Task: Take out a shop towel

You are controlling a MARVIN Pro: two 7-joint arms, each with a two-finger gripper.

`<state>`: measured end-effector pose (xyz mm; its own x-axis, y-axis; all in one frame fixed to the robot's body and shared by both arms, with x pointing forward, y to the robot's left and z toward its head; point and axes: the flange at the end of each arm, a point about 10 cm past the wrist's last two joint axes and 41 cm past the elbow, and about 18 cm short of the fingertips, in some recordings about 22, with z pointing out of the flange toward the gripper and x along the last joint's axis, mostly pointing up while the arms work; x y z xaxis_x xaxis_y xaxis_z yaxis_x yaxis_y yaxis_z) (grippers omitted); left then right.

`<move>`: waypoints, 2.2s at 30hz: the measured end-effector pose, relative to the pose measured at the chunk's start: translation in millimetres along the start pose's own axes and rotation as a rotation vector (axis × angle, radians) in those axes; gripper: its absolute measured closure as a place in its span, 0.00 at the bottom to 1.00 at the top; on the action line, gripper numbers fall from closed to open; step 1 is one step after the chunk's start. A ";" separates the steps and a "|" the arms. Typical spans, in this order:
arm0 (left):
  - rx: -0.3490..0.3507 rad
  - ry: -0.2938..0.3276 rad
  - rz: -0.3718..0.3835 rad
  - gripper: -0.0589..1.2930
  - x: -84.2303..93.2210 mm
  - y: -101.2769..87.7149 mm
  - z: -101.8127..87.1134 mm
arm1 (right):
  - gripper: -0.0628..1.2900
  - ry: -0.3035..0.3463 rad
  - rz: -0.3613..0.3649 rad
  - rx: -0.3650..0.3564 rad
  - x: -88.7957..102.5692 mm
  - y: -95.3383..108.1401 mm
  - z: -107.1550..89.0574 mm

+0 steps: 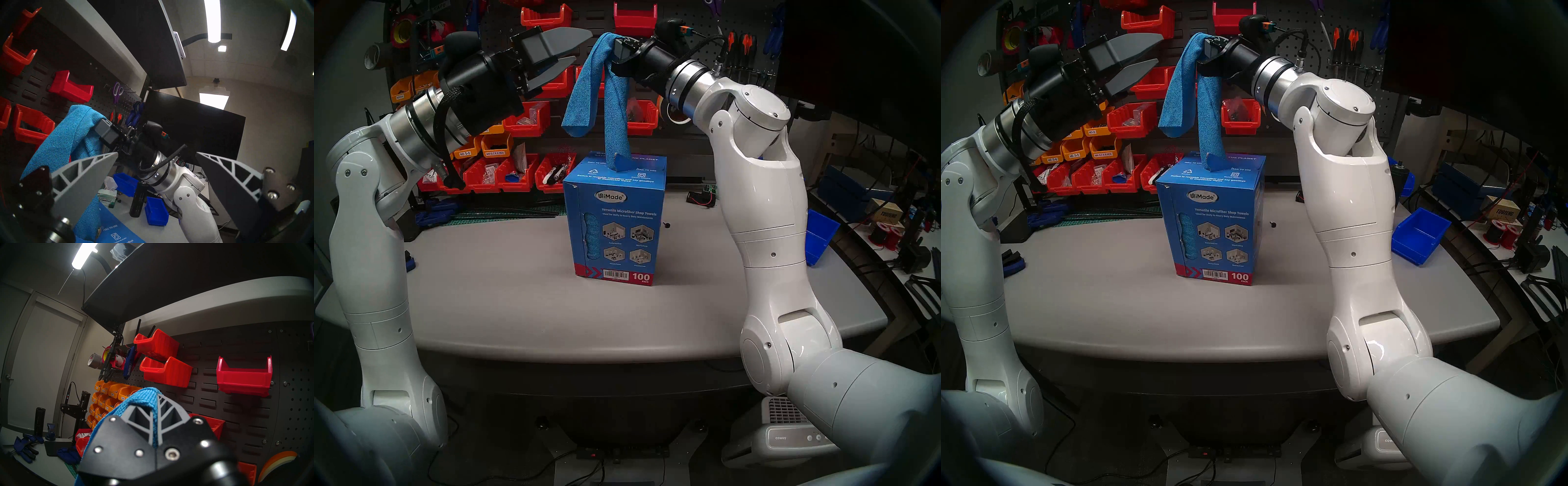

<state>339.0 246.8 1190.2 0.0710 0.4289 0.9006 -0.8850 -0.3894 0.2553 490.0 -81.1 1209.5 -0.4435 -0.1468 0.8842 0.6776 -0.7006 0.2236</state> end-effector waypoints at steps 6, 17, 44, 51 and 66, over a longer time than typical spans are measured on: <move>-0.043 0.002 -0.006 0.03 0.8 13.5 -2.8 | 0.98 0.000 0.000 0.000 0.0 0.0 0.0; -0.046 -0.032 -0.014 0.03 -8.8 23.8 -12.6 | 0.98 0.000 0.000 0.000 0.0 -0.1 0.0; 0.071 -0.132 0.077 0.03 -13.9 -11.3 -5.9 | 0.98 0.000 0.000 -0.001 -0.1 -0.1 0.0; 0.057 -0.138 0.085 0.03 -20.3 -11.4 6.2 | 0.98 0.000 0.000 -0.001 -0.1 0.0 -0.1; 0.091 -0.145 0.109 0.03 -28.4 -29.8 28.8 | 0.98 0.000 0.000 -0.001 -0.1 0.0 -0.1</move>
<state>376.5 222.7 1167.1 0.0486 0.2615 0.9640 -0.8464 -0.5017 0.1787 490.0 -81.1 1209.4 -0.4439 -0.1468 0.8840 0.6769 -0.7013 0.2235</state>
